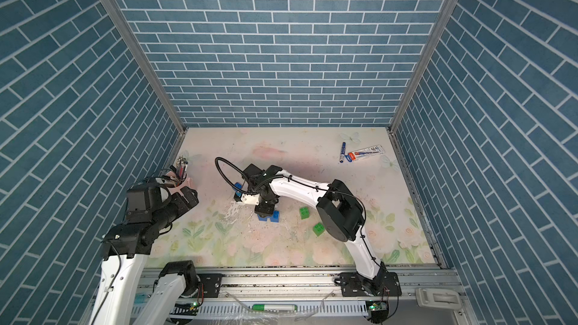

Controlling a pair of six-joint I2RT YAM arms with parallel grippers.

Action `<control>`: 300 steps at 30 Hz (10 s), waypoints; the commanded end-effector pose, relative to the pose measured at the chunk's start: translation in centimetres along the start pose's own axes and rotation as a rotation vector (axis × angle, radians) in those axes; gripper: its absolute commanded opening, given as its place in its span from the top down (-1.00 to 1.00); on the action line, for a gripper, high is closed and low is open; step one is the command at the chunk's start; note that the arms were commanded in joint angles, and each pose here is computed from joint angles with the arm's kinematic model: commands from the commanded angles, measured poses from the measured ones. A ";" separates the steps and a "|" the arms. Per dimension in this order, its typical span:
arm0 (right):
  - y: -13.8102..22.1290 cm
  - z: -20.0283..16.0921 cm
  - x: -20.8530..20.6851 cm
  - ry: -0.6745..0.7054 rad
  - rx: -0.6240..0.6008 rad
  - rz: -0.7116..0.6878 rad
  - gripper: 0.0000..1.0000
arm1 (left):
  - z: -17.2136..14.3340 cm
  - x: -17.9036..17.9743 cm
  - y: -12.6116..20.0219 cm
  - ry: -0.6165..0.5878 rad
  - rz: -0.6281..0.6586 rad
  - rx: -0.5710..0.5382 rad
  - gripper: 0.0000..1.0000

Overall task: Assemble the letter h with lego
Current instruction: Assemble the lego brick with the lego brick, then pick up the lego brick from the center of the board, then assemble the lego brick with the lego brick.

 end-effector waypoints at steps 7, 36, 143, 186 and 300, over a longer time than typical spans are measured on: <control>-1.5 -1.4 -0.1 0.004 0.079 -0.009 0.67 | 0.0 0.4 -0.3 0.006 0.020 0.000 -0.99; 1.3 0.2 -1.0 -0.007 0.022 -0.091 -0.44 | 0.0 0.5 -0.4 0.005 0.026 0.005 -0.99; 21.6 -23.6 8.7 -0.994 -0.515 -0.728 -0.92 | -9.4 -6.9 -25.1 0.019 0.375 0.303 -0.08; 21.2 -23.4 8.5 -0.995 -0.498 -0.723 -0.87 | -13.7 -12.6 -8.3 -0.499 0.071 0.594 1.00; 19.9 -23.0 8.0 -0.994 -0.446 -0.696 -0.83 | -21.4 -10.6 -10.9 -0.517 0.167 0.591 1.00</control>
Point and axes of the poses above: each gripper's point midway between its finger pads, its own y axis back along the fingers, its own x axis along the line the jaws close on, z = x × y, the point moved 2 cm from there along y, back along the fingers, and after that the axes turned 8 degrees about y, right-handed, at the moved point
